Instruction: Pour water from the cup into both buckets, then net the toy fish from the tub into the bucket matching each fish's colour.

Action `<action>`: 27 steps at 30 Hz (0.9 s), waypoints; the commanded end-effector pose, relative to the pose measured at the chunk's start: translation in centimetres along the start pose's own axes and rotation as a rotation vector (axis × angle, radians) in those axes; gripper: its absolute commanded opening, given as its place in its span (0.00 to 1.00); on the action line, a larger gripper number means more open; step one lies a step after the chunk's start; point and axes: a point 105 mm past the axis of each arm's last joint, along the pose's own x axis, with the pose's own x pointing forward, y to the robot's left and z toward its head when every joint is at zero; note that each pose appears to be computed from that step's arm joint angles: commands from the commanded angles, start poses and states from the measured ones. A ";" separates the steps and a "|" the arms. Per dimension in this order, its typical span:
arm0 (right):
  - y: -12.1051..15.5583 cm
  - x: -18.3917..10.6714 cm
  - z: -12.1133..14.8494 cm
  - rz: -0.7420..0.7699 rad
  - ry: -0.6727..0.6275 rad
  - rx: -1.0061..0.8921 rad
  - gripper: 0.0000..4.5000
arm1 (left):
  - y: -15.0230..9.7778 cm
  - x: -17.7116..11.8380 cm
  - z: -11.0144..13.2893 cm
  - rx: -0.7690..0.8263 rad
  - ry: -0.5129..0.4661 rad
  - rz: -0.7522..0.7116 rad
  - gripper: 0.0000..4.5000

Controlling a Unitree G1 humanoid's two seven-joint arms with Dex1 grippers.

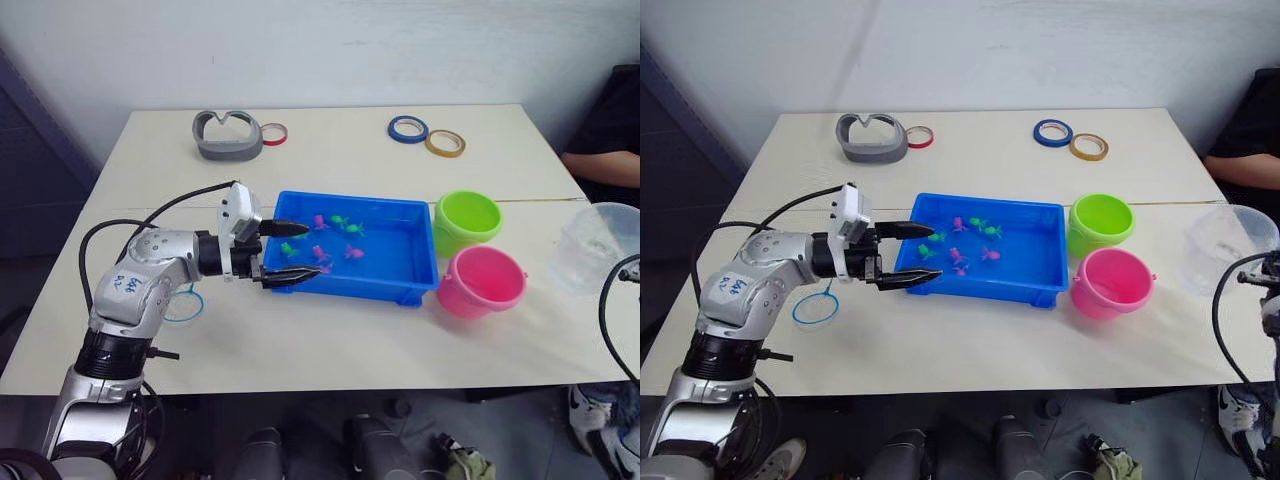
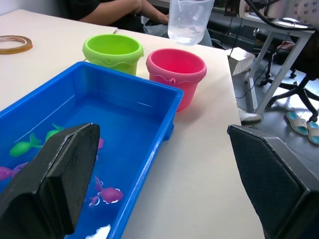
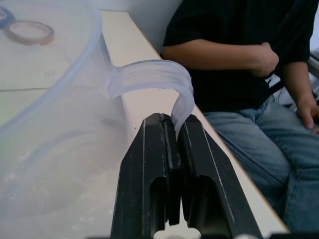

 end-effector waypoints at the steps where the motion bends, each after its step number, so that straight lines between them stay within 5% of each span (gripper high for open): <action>1: 0.2 -0.2 3.0 0.039 -0.083 -0.116 0.01 | -0.2 0.1 0.8 0.034 -0.016 -0.016 1.00; 27: 4.6 -1.3 6.0 0.189 -0.179 -0.699 0.01 | 0.9 0.8 -0.2 0.027 0.069 -0.013 1.00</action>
